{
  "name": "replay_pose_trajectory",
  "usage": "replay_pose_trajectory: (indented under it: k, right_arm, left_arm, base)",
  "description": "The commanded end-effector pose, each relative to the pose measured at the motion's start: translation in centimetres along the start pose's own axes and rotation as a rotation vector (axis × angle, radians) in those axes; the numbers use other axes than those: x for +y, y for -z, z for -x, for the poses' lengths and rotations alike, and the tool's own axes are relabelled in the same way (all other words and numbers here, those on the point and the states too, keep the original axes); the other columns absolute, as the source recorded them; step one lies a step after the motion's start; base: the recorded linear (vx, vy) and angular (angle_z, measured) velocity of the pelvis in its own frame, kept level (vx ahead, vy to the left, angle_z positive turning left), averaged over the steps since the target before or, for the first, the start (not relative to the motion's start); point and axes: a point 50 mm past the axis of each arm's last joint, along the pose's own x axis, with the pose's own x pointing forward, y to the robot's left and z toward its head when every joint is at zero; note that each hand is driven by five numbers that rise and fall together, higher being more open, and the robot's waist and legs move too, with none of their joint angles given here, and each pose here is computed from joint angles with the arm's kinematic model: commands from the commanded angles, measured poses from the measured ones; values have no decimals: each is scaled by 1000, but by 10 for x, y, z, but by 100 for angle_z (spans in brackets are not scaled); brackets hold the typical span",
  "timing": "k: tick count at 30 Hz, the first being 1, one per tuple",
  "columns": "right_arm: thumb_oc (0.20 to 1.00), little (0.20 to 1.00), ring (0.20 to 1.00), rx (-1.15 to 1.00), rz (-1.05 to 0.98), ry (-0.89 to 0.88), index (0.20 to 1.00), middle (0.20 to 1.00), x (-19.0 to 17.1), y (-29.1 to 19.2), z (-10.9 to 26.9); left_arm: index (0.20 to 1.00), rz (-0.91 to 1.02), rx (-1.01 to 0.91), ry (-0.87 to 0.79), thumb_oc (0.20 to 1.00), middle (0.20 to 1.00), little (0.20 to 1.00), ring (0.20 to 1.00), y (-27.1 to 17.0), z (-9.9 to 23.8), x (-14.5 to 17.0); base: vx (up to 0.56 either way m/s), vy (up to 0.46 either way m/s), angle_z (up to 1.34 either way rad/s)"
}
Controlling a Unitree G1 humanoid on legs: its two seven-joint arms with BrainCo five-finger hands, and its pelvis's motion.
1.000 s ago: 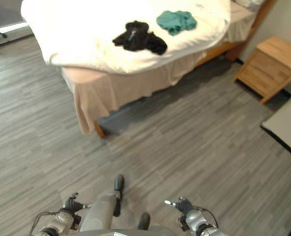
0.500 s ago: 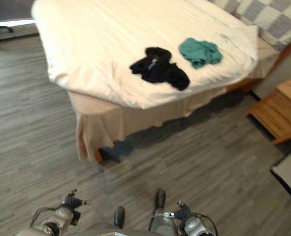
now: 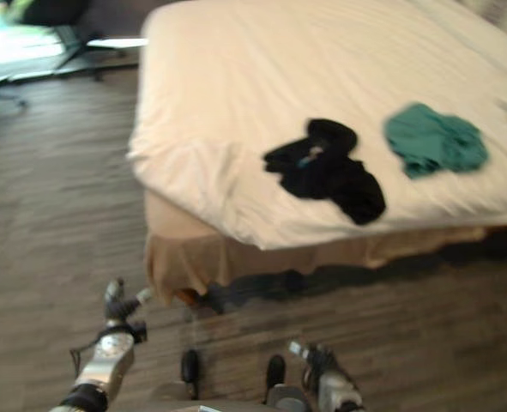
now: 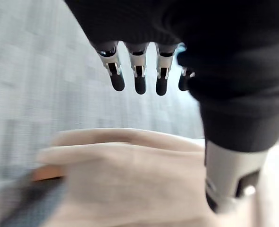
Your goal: Tidy up the quilt and then pick up the clothes from the bed and put them into the laundry hamper.
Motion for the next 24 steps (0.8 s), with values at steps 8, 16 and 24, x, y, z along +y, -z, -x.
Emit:
replay_pose_trajectory:
  k: [8,16,24]
  right_arm:
    - [1000,1000,1000,50,-189,8,1000,1000,-23,6,-1]
    - [1000,1000,1000,31,-48,-132,1000,1000,17,-2,-2]
    - [1000,1000,1000,-49,27,-252,1000,1000,48,-25,-1]
  left_arm:
    - [1000,-397,-650,-196,1000,1000,1000,1000,-168,-29,94]
    - [1000,-820,-949,-113,1000,1000,1000,1000,-255,-35,33]
    - [1000,-1005,-1025,-273,1000,1000,1000,1000,-348,-57,-23]
  base:
    - [44,2,9]
    - [-41,44,-21]
    - [-118,11,-34]
